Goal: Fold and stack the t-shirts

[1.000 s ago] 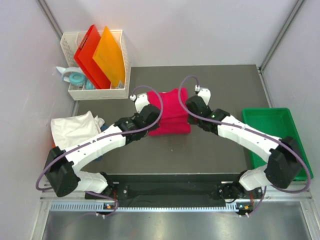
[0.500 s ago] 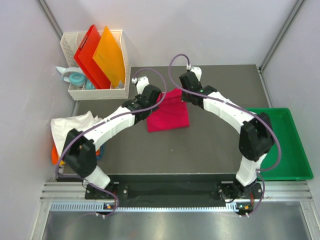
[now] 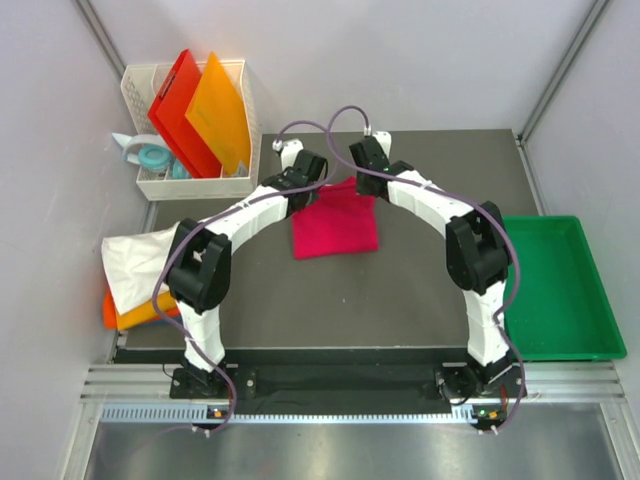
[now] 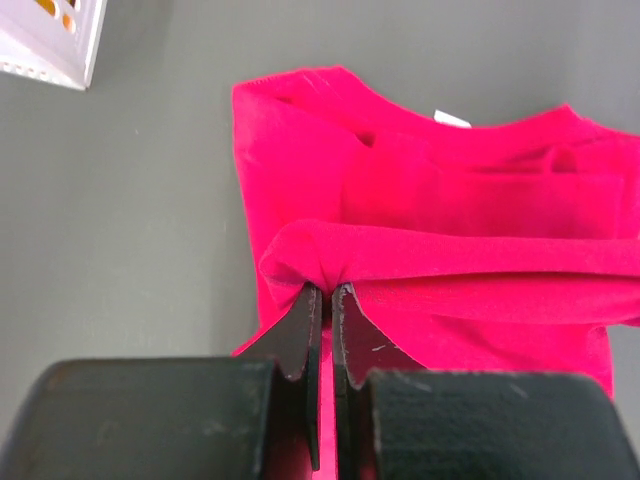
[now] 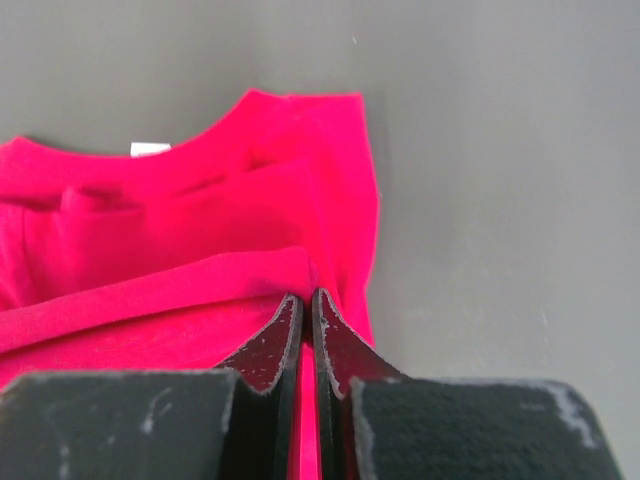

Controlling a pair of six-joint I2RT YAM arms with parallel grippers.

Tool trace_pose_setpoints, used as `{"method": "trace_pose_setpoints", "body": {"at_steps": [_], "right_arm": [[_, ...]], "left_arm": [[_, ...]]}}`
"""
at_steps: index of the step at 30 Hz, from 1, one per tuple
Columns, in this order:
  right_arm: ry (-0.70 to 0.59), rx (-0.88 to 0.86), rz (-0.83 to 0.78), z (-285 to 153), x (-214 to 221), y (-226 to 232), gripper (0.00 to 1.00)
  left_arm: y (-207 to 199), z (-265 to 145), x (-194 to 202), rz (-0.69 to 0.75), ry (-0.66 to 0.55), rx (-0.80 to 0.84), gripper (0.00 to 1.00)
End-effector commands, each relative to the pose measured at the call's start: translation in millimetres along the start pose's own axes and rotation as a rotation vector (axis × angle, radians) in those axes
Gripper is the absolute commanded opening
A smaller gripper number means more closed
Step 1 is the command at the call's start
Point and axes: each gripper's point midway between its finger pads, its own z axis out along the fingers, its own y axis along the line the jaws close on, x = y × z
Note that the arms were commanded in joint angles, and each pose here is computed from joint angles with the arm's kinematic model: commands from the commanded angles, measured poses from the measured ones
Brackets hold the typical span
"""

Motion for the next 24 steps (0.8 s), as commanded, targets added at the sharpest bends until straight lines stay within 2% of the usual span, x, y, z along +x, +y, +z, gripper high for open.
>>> {"method": "trace_pose_setpoints", "body": {"at_steps": [1,10,11,12,13,14,15,16,18,21,22,23,24], "right_arm": [[-0.085,0.071,0.025,13,-40,-22,0.0],[-0.079,0.029,0.039,46,-49,-11,0.0],[-0.072,0.012,0.041,50,-49,-10,0.0],[-0.076,-0.015,0.047,52,-51,-6,0.19],[-0.076,-0.037,0.045,53,-53,-3,0.25],[-0.086,-0.042,0.054,50,-58,-2,0.31],[-0.116,-0.057,0.063,47,-66,1,0.47],[-0.135,-0.064,0.062,43,-71,1,0.54],[-0.177,-0.083,0.073,25,-84,1,0.7],[-0.205,-0.102,0.062,1,-91,5,0.71],[-0.209,-0.114,0.062,-5,-90,6,0.7],[-0.182,-0.155,0.053,-13,-76,10,0.66],[-0.192,-0.189,0.06,-18,-74,15,0.48]], "left_arm": [[23,13,-35,0.002,-0.066,-0.086,0.0],[24,50,-26,0.015,-0.01,-0.095,0.0],[23,55,-24,0.017,-0.004,-0.097,0.04],[24,57,-24,0.019,-0.001,-0.097,0.12],[22,58,-27,0.018,-0.013,-0.09,0.42],[21,57,-31,0.013,-0.022,-0.083,0.58],[19,54,-35,0.006,-0.037,-0.078,0.86],[18,52,-39,-0.003,-0.052,-0.072,0.99],[14,39,-55,-0.03,-0.103,-0.032,0.99],[11,21,-67,-0.062,-0.129,0.008,0.99],[7,13,-71,-0.067,-0.131,0.034,0.99],[3,11,-57,-0.058,-0.089,0.077,0.99],[-1,10,-54,-0.067,-0.088,0.104,0.99]]}}
